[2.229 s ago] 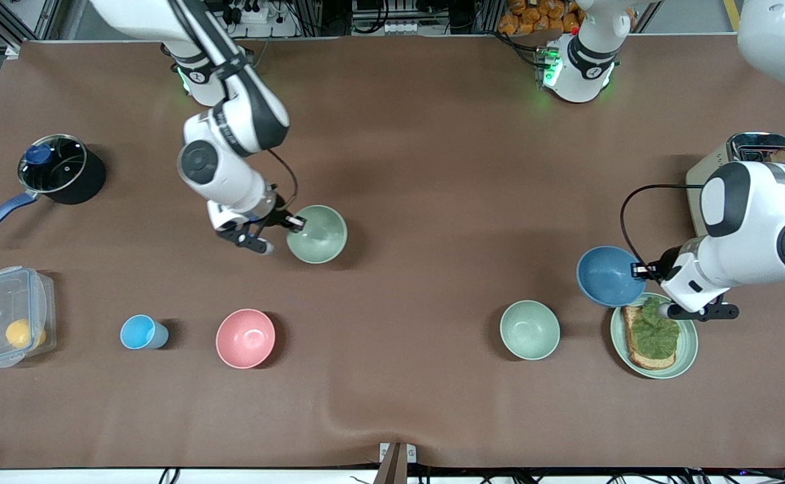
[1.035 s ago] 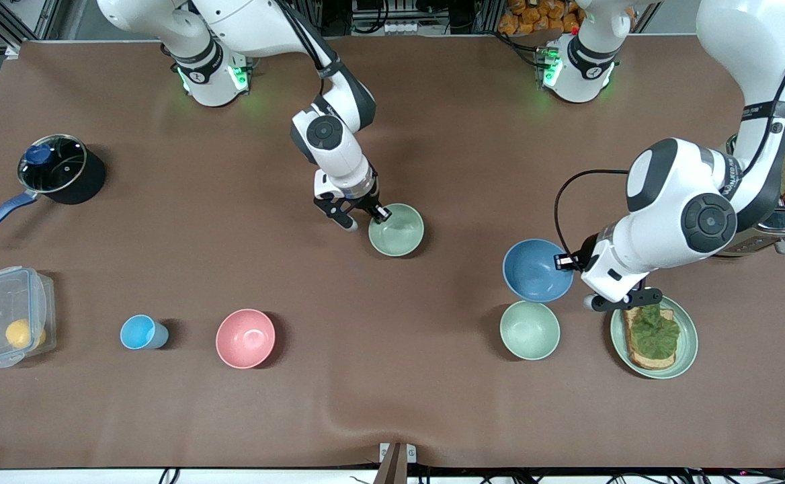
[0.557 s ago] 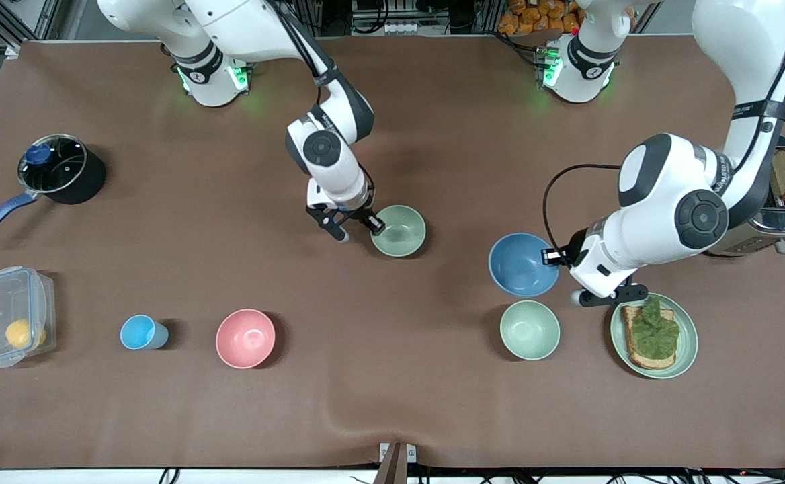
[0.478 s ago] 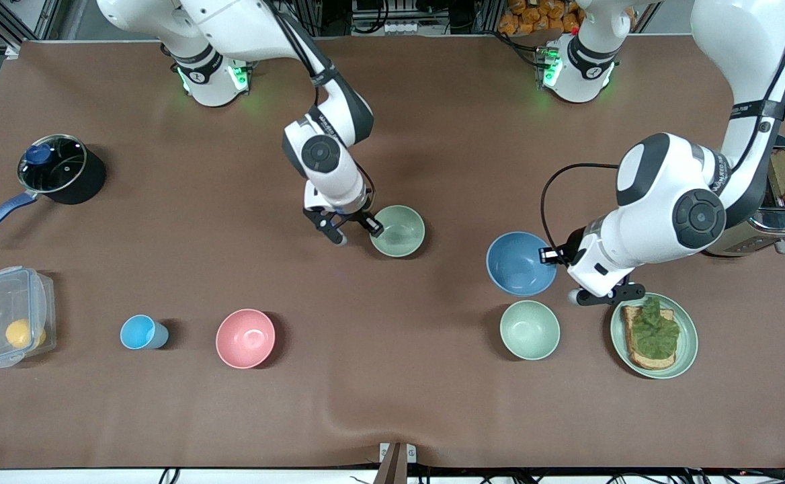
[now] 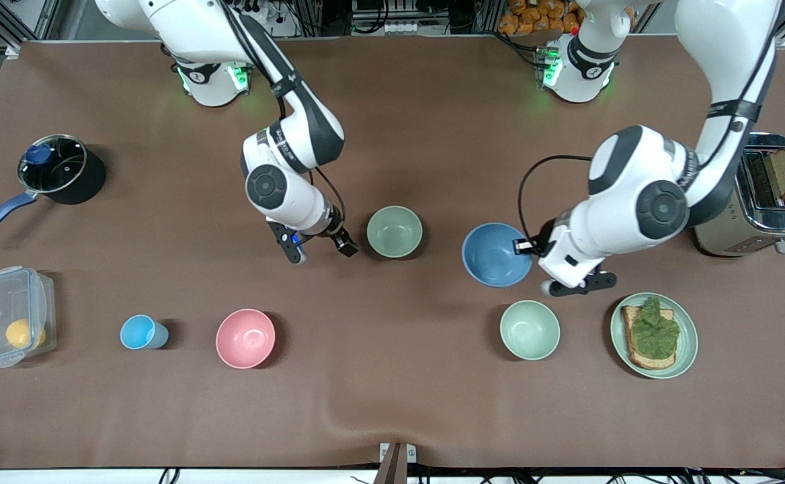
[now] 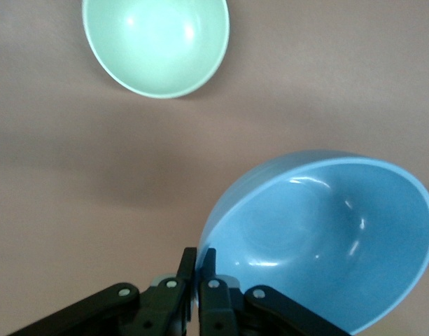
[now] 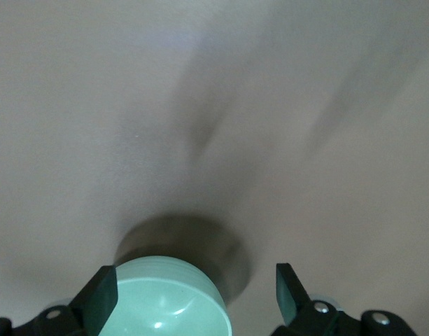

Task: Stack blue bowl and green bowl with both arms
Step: 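Slide the green bowl to mid-table with the right gripper while the left gripper follows, then lower the blue bowl into the green bowl with the left gripper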

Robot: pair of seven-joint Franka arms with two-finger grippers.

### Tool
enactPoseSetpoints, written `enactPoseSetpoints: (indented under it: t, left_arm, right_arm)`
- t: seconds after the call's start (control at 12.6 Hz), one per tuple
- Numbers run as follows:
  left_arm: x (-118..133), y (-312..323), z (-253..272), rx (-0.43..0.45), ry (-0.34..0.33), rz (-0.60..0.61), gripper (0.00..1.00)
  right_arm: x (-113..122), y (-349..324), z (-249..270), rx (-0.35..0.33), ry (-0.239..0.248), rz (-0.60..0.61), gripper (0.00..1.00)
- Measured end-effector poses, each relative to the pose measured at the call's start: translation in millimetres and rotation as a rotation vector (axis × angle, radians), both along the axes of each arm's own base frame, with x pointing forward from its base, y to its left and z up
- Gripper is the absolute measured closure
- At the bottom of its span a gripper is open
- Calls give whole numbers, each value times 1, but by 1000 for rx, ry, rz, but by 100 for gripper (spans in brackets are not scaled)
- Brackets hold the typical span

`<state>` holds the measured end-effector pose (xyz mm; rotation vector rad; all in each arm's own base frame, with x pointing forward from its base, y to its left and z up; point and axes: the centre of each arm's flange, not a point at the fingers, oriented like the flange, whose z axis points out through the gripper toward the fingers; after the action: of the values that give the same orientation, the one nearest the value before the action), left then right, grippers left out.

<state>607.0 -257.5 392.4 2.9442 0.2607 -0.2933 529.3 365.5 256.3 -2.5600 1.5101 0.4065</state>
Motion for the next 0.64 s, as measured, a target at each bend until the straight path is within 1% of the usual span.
enactPoseSetpoints:
  t: [0.08,0.16,0.32,0.48,0.64]
  left_arm:
    - [-6,-15,-1,7,10,17,95]
    - [-13,-30,-3,13,20,34,95]
    - [-24,-59,-11,17,30,64,95]
    - [-32,-79,-19,16,38,91,95]
    - [-38,-93,-26,18,45,122,95]
  right_arm:
    - [2,-2,-10,18,7,-38,0]
    - [4,-3,-22,34,-4,-76,0]
    - [4,-3,-52,37,-13,-123,0]
    - [4,-6,-76,54,7,-188,0]
    - [4,-8,-90,78,9,-251,0]
